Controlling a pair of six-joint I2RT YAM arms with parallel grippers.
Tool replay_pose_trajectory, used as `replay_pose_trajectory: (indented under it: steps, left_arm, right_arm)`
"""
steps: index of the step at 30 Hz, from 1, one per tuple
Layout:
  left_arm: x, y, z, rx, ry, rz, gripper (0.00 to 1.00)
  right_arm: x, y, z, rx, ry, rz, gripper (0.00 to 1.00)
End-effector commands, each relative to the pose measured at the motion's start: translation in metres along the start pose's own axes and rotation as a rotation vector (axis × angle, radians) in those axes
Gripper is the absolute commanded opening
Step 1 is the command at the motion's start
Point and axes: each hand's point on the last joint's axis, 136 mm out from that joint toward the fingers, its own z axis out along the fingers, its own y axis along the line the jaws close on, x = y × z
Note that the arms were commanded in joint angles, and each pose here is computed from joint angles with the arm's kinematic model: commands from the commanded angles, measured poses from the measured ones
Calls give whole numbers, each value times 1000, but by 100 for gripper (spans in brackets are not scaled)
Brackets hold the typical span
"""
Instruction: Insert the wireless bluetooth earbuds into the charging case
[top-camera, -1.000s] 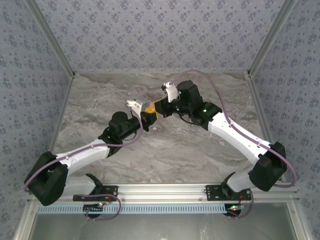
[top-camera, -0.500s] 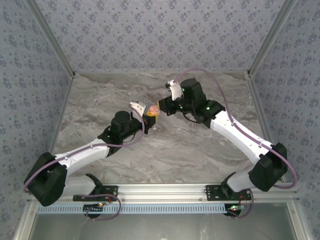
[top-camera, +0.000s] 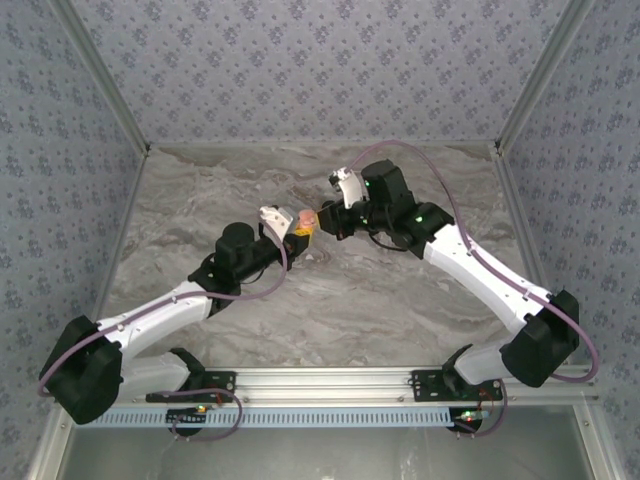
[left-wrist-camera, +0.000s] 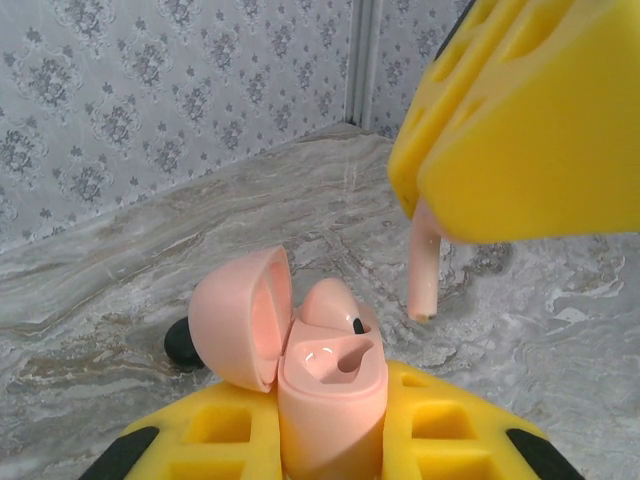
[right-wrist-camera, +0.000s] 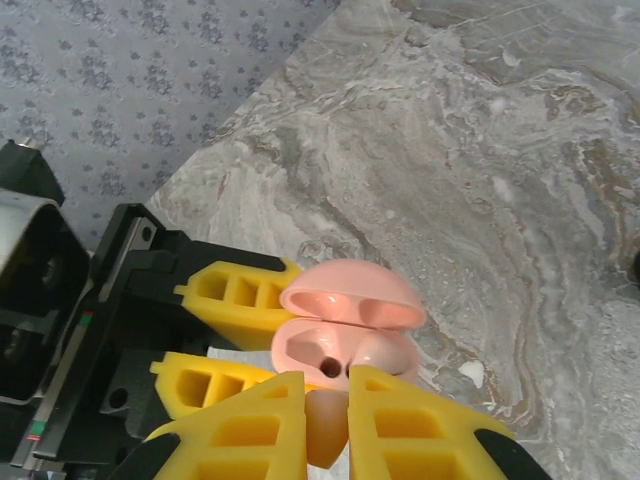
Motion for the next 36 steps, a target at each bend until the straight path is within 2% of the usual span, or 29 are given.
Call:
replay_pose_trajectory:
  steps: [1, 18, 36]
  left_arm:
    - [-11, -6, -3, 29, -41, 52, 8]
    - [-19, -14, -5, 69, -64, 61, 8]
    - [-26, -13, -10, 62, -85, 65, 8]
  right_arm:
    - [-14, 20, -13, -52, -35, -49, 13]
    - [-15, 19, -8, -35, -35, -53, 13]
    - [-4, 14, 4, -15, 28, -50, 13]
